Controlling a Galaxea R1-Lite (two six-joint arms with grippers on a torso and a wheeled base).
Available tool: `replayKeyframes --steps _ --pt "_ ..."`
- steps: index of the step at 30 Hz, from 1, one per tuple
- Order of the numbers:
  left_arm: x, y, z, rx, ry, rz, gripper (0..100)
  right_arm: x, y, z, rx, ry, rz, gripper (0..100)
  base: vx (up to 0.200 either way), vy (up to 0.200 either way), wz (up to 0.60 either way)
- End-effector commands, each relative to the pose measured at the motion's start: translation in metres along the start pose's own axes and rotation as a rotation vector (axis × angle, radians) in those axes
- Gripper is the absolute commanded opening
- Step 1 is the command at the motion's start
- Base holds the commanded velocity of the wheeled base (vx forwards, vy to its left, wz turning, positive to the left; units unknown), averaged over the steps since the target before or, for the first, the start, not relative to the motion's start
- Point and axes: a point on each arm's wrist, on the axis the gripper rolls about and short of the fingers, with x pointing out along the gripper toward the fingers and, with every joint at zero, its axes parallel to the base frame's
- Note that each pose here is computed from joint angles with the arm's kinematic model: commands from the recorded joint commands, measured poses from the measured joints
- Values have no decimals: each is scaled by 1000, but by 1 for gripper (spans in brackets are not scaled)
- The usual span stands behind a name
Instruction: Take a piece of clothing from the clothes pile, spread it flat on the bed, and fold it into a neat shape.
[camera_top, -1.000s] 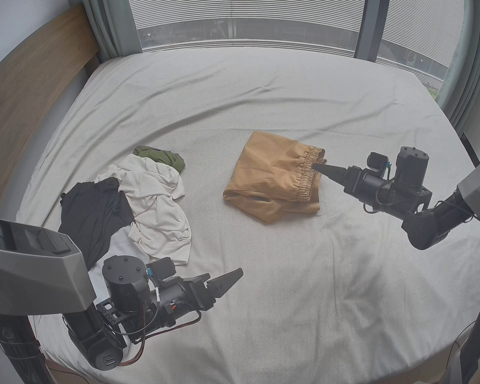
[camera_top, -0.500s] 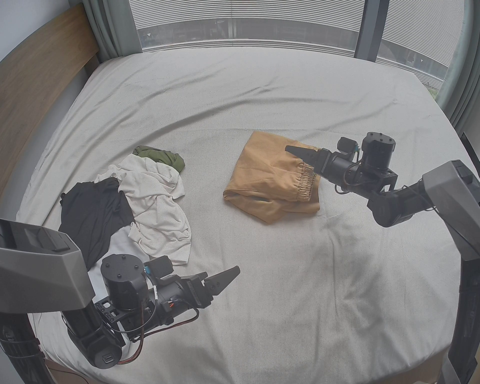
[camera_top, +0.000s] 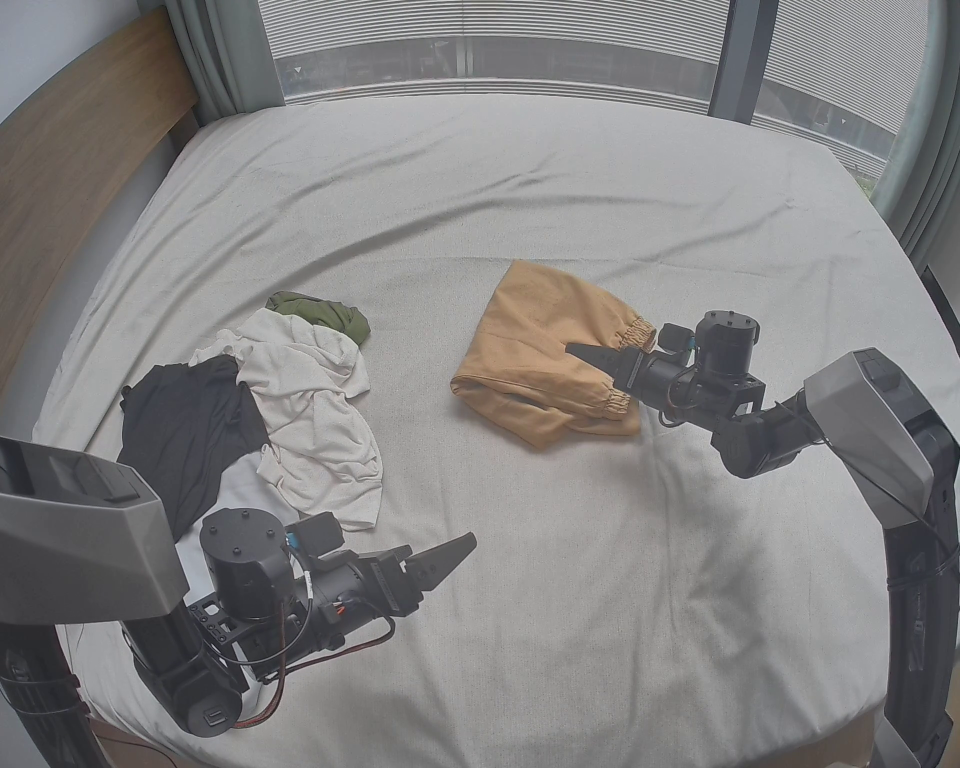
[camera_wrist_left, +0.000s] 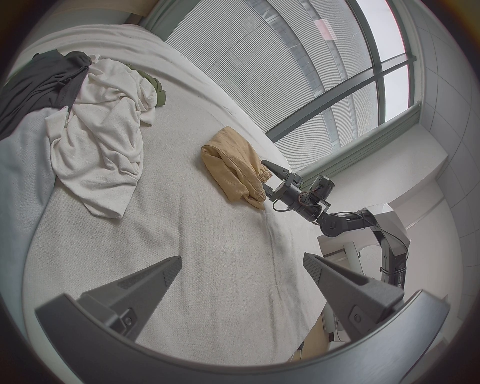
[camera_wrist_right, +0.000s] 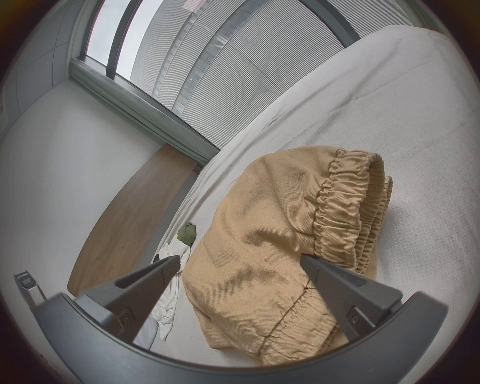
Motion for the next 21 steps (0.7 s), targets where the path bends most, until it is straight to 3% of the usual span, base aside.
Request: replayKeyframes --steps 1,7,10,13,16,21 --pt "0 -1 2 3 -8 -5 100 -6 5 0 4 3 -6 100 0 0 0" --pt "-19 -28 29 25 -122 -95 100 -66 66 32 -52 -84 56 100 0 0 0" --pt "-56 -62 58 48 -258 -216 100 -132 108 39 -94 -119 74 100 0 0 0" --pt "-86 -78 65 71 -311 -275 100 -189 134 34 -168 -133 65 100 0 0 0" --pt "-111 -80 63 136 -324 -265 100 -243 158 20 -230 -147 68 100 0 0 0" --pt "-149 -78 58 251 -358 -233 100 -316 189 -2 -248 -152 76 100 0 0 0"
